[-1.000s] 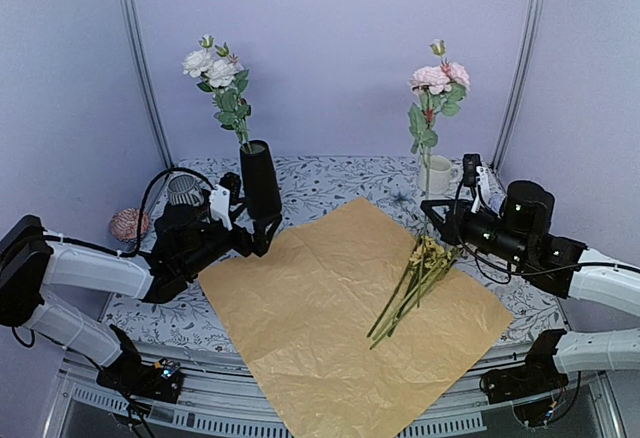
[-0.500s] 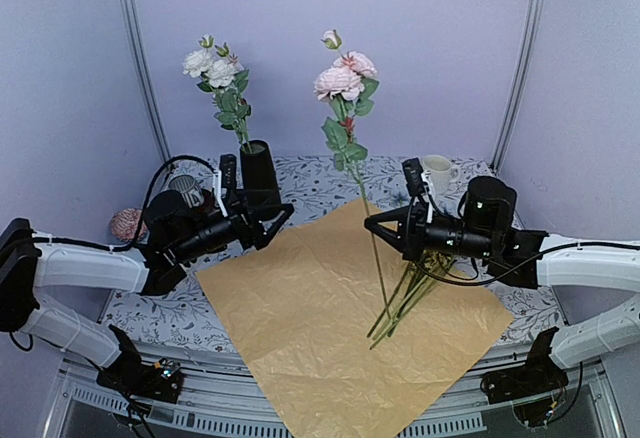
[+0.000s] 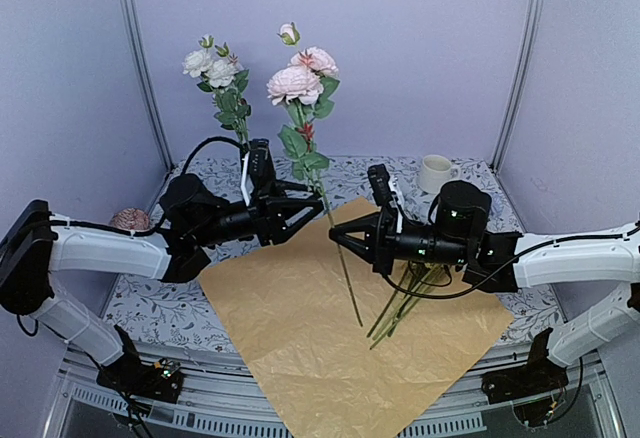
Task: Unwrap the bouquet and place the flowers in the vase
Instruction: Pass from the right arm to the left
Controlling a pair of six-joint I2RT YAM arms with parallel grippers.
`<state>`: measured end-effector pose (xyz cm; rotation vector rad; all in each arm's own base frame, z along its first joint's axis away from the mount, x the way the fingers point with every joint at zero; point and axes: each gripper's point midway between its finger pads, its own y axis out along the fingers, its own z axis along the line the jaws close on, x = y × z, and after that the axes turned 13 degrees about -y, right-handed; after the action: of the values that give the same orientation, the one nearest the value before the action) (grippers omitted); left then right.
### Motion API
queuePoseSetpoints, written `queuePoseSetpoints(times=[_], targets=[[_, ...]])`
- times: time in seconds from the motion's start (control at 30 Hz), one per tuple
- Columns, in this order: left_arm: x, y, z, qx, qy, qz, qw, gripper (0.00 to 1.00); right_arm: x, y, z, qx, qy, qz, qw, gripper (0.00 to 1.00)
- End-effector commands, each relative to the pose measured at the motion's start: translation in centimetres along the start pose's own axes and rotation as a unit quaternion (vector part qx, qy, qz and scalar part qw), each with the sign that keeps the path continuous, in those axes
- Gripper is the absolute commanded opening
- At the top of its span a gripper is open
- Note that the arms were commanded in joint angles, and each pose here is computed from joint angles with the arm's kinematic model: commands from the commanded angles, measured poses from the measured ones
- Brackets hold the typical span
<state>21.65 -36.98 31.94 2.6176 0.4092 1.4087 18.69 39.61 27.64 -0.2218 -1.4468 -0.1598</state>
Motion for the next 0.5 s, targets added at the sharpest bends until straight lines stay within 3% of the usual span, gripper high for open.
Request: queuePoseSetpoints(times=[0.0, 0.47], targets=[[-0.51, 1.35, -1.26, -0.037, -0.002, 0.018, 0.999, 0.58, 2.54, 0.45, 0.60, 0.004, -0.025, -0.036, 0.999, 0.03], [-0.34, 2.05, -1.70, -0.049, 0.000, 0.023, 0.999, 0.19, 1.91, 0.76, -0.08, -0.015, -0.024, -0.029, 0.999, 0.03]])
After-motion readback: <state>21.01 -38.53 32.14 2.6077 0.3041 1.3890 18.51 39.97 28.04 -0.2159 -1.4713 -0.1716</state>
